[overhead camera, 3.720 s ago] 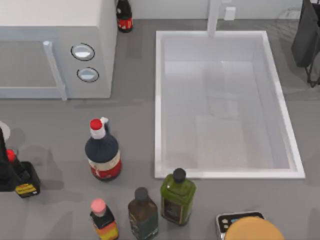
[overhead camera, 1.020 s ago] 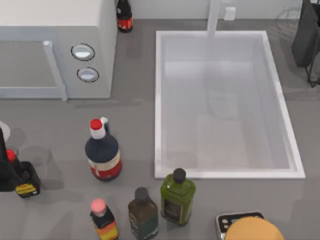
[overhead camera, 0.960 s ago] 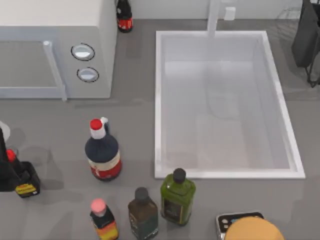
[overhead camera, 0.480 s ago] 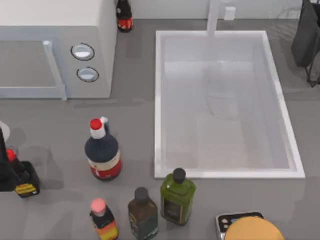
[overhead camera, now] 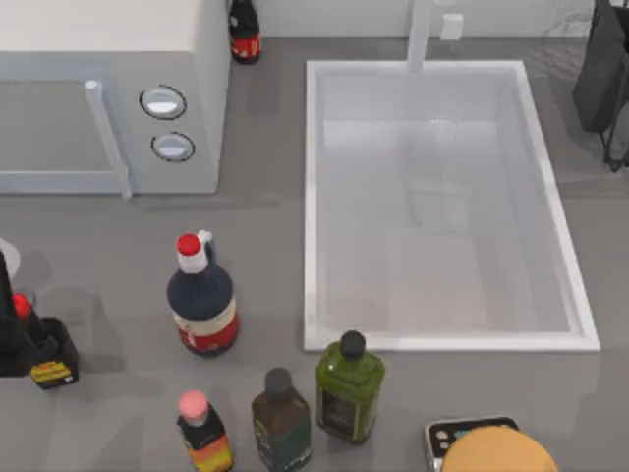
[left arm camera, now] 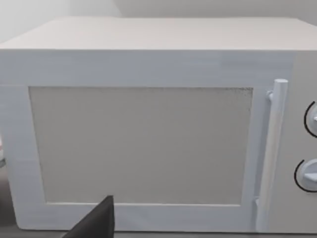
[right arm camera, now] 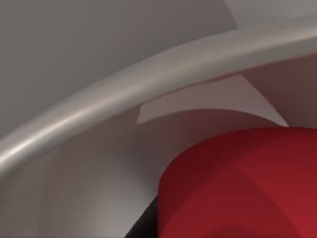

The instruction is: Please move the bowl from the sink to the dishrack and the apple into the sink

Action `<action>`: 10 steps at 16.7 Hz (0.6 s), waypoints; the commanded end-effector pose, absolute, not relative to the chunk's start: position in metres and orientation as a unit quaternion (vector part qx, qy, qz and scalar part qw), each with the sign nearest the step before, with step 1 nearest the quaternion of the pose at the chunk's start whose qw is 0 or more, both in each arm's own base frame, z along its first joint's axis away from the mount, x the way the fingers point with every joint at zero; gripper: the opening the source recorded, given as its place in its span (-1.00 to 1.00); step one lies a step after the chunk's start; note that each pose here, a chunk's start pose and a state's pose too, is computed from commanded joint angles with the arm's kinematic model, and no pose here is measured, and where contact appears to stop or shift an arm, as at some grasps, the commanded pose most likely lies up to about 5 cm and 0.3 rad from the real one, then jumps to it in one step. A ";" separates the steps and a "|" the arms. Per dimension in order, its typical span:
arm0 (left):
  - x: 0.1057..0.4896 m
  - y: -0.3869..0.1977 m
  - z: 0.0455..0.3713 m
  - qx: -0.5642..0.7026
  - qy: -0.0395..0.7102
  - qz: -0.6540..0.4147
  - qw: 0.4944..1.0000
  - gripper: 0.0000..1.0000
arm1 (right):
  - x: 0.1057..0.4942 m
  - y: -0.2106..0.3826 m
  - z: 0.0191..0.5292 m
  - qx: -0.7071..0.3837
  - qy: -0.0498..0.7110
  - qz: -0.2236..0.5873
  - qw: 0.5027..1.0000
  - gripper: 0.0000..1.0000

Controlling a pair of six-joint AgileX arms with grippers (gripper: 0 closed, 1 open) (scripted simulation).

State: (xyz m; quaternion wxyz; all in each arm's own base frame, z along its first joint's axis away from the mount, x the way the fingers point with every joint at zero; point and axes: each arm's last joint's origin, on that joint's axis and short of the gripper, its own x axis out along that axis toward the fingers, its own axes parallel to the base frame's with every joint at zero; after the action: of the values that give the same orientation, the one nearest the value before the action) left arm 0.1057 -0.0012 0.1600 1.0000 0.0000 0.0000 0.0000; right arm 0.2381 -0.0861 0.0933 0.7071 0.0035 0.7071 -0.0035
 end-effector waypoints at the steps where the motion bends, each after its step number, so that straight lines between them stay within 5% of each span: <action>1: 0.106 -0.001 0.160 0.000 0.000 0.000 1.000 1.00 | 0.238 -0.086 0.093 0.004 0.707 -0.004 0.707 -1.00; 10: 0.106 -0.001 0.160 0.000 0.000 0.000 1.000 1.00 | 0.229 -0.088 0.171 0.027 0.705 -0.024 0.708 -1.00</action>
State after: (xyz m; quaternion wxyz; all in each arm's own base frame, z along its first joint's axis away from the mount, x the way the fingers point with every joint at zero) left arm 0.1057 -0.0012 0.1600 1.0000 0.0000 0.0000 0.0000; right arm 0.2294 -0.0881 0.1707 0.7085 0.0273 0.7048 -0.0241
